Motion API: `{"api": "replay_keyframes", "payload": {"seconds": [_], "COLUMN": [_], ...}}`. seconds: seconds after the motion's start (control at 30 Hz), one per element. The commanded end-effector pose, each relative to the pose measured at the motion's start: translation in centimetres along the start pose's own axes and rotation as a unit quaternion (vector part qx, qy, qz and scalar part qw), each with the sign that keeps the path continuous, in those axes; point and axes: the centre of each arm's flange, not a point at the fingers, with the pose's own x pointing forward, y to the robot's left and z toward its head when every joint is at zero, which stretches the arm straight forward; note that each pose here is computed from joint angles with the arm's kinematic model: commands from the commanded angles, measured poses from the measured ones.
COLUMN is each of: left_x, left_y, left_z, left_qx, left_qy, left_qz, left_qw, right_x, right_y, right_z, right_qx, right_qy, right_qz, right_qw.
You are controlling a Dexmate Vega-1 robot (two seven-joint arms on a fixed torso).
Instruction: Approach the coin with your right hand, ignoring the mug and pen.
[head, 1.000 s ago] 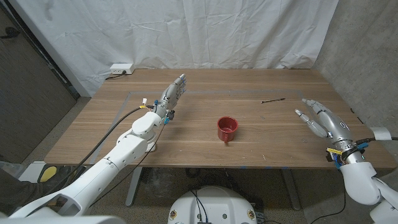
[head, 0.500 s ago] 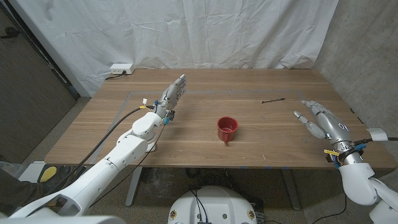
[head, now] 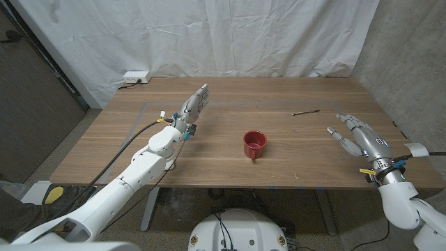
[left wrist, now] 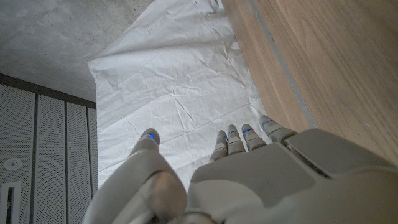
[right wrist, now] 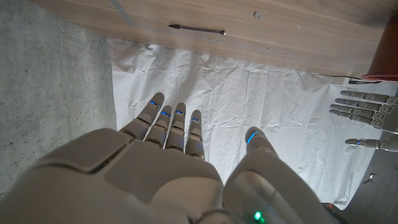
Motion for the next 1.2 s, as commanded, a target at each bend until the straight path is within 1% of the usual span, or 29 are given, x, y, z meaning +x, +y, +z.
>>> {"api": "replay_keyframes", "payload": {"seconds": [0.03,0.3,0.37,0.5,0.93,1.2], "left_x": [0.3,0.5,0.5,0.7,0.9,0.9], "left_y": [-0.2,-0.3,-0.3,-0.2,-0.1,-0.2], "left_z": [0.2,0.3,0.4,0.4,0.3,0.3], "left_qx": [0.002,0.002,0.003,0.002,-0.002,0.0], "left_qy": [0.0,-0.003,-0.003,-0.004,-0.005,-0.002], "left_qz": [-0.002,-0.004,-0.004,-0.004,-0.004,-0.005], "left_qw": [1.0,1.0,1.0,1.0,1.0,1.0], "right_x": [0.1,0.2,0.3,0.3,0.1,-0.3], "right_y": [0.3,0.5,0.6,0.7,1.3,2.0], "right_z": [0.0,-0.1,-0.1,-0.1,-0.2,-0.4], "right_qx": [-0.017,-0.022,-0.025,-0.028,-0.028,-0.021], "right_qy": [0.005,0.011,0.016,0.023,0.033,0.041], "right_qz": [0.015,0.03,0.039,0.045,0.057,0.057], "right_qw": [0.9997,0.9993,0.9988,0.9983,0.9974,0.9973]}}
